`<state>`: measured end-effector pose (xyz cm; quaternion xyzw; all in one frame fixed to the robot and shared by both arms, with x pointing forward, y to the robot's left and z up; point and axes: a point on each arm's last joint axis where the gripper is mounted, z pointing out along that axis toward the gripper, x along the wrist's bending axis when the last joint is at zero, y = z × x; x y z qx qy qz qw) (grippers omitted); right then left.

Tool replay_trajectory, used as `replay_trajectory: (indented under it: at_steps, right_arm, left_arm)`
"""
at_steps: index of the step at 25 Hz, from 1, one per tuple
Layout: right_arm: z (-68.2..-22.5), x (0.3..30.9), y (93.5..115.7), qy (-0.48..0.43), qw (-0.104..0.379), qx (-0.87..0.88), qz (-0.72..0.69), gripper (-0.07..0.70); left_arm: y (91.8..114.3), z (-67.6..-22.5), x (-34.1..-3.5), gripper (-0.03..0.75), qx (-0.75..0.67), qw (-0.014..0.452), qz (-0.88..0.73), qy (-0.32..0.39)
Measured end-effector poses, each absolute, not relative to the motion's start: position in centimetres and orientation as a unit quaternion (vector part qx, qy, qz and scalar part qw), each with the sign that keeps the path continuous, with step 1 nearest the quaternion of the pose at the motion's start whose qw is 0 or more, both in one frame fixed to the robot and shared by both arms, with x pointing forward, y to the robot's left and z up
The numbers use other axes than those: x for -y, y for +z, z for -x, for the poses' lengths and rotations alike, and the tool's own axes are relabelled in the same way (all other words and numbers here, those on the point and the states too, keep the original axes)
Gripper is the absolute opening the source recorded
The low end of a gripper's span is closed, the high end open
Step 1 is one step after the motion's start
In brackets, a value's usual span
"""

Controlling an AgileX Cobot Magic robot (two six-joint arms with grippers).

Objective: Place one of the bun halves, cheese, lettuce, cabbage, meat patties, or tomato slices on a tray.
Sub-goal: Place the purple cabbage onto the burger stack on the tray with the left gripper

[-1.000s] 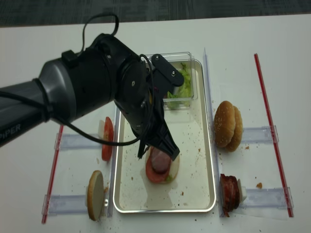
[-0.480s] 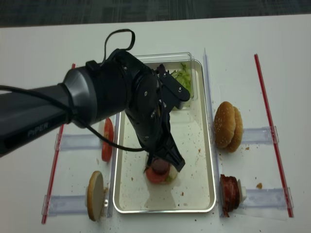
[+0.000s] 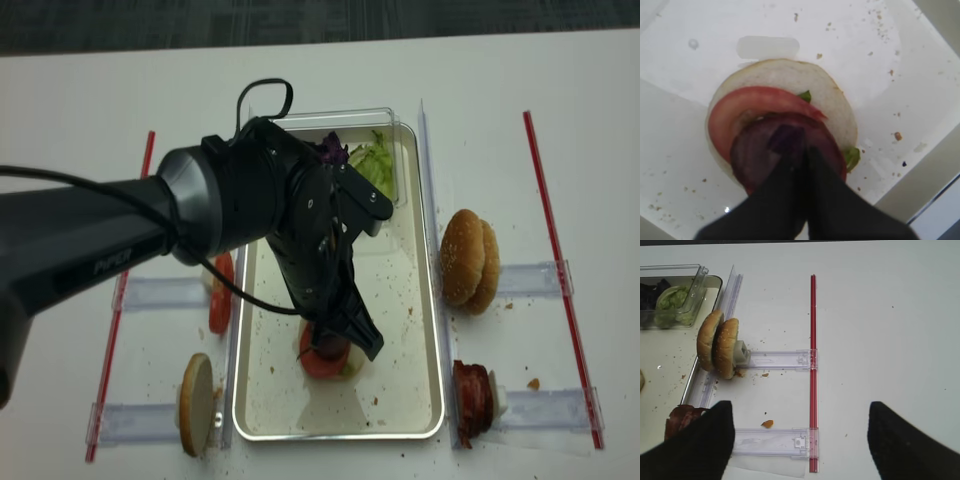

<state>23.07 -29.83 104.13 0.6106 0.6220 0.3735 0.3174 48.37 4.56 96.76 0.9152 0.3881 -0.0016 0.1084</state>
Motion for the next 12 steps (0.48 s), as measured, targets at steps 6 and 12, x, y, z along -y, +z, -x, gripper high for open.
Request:
replay_trajectory:
  at_steps: [6,12]
  right_arm:
    - [-23.07,29.83,104.13,0.373,0.317,-0.622,-0.611,0.571]
    - [-23.07,29.83,104.13,0.373,0.317,-0.622,-0.611,0.571]
  left_arm:
    - [96.40,-48.43,-4.49,-0.007,-0.388,0.105,-0.915,-0.003]
    - [96.33,-48.45,-4.49,0.144,-0.392,0.103,-0.914,-0.003]
